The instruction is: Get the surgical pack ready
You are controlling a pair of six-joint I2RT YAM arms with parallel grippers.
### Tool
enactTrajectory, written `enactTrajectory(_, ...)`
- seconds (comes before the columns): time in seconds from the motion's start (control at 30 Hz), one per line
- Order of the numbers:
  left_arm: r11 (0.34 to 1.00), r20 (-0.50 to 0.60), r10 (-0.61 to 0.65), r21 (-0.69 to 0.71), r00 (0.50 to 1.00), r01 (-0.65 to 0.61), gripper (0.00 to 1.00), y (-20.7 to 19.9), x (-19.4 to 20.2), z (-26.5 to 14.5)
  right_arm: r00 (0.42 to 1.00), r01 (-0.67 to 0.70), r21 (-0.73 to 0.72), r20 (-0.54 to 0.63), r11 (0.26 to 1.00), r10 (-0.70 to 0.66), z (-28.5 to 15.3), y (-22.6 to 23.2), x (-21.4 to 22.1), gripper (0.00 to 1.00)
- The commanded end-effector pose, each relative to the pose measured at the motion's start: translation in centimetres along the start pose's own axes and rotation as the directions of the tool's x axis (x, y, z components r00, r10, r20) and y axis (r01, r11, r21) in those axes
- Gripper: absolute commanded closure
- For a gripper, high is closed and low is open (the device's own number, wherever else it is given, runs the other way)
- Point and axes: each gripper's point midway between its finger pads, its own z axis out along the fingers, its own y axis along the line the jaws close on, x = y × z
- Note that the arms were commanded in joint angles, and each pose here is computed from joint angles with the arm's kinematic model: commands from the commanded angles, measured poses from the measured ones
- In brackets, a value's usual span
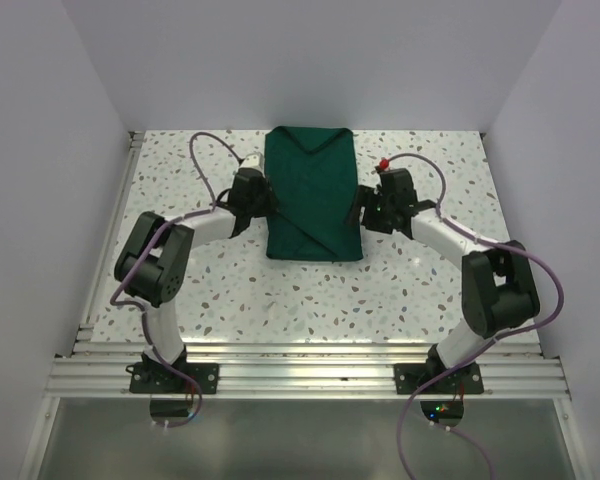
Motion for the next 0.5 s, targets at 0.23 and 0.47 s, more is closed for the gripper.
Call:
enactTrajectory(0.23,1.0,0.014,-0.015,0.005,1.0,0.014,0.94,0.4,0.1,0.7,0.998,0.019,-0.078,-0.061,0.997,-0.023,1.2,1.1,4.1,0.38)
enactTrajectory(0.47,0.998,-0.022,-0.044,0.035,0.999,0.045,1.0,0.8,2.7,-0.4,0.995,0.012,-0.073,-0.094,0.997,-0.019,0.6,0.8,7.5,0.48)
